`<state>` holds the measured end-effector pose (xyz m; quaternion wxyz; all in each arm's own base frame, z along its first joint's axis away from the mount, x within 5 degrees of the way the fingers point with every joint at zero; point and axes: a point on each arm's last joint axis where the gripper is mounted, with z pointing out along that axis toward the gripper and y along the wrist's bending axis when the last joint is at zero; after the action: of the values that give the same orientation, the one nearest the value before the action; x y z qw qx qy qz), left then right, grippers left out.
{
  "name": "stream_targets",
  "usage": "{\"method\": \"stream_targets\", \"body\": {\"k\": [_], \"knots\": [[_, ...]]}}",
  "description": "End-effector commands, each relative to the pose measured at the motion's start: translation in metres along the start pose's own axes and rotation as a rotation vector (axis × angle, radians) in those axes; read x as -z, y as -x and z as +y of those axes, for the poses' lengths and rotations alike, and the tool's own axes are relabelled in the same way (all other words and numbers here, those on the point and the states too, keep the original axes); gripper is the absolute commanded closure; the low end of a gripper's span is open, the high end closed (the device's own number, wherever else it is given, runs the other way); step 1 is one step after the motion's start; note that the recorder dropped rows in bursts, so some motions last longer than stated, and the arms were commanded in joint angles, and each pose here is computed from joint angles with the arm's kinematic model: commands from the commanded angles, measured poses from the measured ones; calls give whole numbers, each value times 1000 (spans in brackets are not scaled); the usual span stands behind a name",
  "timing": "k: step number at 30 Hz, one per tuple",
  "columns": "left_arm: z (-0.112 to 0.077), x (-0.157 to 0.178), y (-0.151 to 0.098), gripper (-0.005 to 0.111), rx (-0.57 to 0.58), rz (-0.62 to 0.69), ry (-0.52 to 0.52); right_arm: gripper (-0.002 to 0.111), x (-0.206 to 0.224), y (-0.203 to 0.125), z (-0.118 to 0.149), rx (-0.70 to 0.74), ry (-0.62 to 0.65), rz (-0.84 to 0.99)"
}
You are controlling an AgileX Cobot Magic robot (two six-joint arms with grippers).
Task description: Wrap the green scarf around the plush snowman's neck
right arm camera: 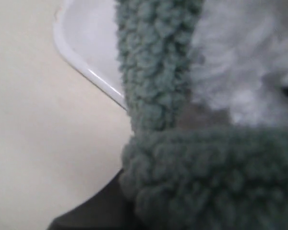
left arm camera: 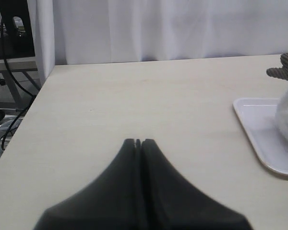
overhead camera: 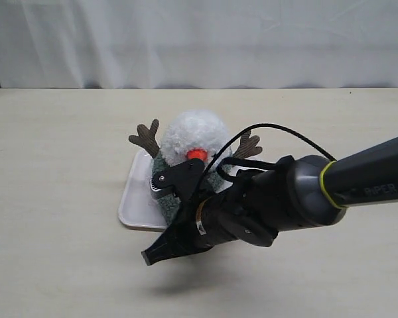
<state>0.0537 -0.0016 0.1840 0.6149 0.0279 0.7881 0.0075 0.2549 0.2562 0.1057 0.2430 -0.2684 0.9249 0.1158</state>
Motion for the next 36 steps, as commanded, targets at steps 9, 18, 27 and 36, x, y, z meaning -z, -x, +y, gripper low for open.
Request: {"method": "stream_targets", "body": {"k": [9, 18, 27, 36], "knots": [[0, 0, 0, 107, 12, -9, 3, 104, 3, -9, -9, 49, -82, 118], [0, 0, 0, 107, 12, -9, 3, 104, 9, -4, -8, 50, -77, 94], [0, 0, 0, 107, 10, -11, 4, 74, 46, 6, -8, -23, -94, 87], [0, 0, 0, 107, 10, -11, 4, 54, 102, 2, -1, -56, -10, 211]]}}
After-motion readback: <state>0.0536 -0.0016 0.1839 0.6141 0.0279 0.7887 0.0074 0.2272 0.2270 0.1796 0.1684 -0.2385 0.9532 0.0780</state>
